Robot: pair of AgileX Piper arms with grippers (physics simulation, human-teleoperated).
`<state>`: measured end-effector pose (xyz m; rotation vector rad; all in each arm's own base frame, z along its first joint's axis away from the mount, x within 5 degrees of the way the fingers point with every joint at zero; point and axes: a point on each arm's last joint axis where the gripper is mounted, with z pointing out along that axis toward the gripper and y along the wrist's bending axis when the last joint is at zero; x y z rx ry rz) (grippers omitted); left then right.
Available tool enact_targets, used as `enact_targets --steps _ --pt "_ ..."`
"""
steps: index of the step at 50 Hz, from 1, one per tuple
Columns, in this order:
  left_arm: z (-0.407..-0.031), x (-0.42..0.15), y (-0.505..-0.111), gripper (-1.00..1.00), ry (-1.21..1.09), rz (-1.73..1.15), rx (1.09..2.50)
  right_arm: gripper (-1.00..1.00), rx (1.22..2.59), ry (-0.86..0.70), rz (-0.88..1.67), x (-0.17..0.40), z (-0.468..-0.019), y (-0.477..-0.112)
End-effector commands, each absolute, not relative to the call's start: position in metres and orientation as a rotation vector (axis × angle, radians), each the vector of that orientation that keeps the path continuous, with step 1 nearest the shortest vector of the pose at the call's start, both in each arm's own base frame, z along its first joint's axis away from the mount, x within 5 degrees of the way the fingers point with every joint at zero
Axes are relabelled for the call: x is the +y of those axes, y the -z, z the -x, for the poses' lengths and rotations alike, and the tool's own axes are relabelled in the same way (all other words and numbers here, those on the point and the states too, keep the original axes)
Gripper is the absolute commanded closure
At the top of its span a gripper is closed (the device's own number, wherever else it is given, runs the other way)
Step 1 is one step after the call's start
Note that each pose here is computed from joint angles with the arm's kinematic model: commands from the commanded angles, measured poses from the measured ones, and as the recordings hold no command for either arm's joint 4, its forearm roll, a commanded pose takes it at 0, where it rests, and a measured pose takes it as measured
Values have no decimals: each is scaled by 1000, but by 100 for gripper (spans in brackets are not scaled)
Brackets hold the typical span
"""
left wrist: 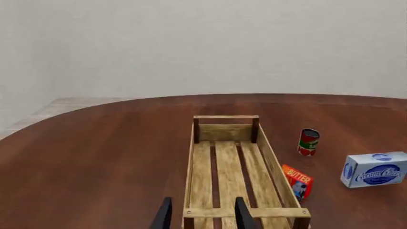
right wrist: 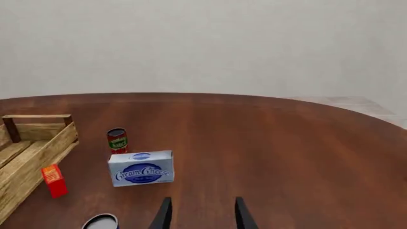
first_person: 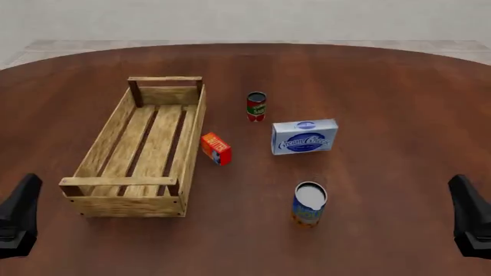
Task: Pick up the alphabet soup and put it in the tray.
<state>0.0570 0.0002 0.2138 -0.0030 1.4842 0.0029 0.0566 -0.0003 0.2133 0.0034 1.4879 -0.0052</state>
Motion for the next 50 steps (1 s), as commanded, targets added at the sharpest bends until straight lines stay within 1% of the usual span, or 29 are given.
enact_targets --steps 1,22,23,27,28,29,32,38,39,43,48,50 --pt "-57 0 -214 -100 0 0 1485 -100 1485 0 0 0 -57 -214" --pt "-57 0 -214 -100 0 0 1486 -100 1485 -3 9 0 -57 -214" --pt "-57 0 -214 -100 0 1 1486 -100 1500 -14 12 1 -59 -214" --pt "-57 0 -214 -100 0 0 1486 -100 1492 -67 6 3 -59 -227" --pt "-57 0 -214 -100 0 0 1486 -100 1500 -92 27 5 -63 -244" --pt "-57 0 -214 -100 0 0 1486 -100 1510 -104 32 6 -65 -249" --pt "-57 0 -214 -100 -1 -1 1485 -100 1581 -111 91 10 -81 -258" --pt "-56 0 -214 -100 -6 -6 1480 -100 1613 -137 148 16 -89 -274" --pt "-56 0 -215 -100 -7 -8 1478 -100 1641 -151 167 19 -95 -281" --pt "-56 0 -215 -100 -5 -5 1481 -100 1675 -187 216 27 -105 -297" --pt "-56 0 -215 -100 -5 -5 1481 -100 1689 -237 269 36 -111 -315" --pt "-56 0 -214 -100 1 1 1488 -100 1721 -216 320 41 -118 -321"
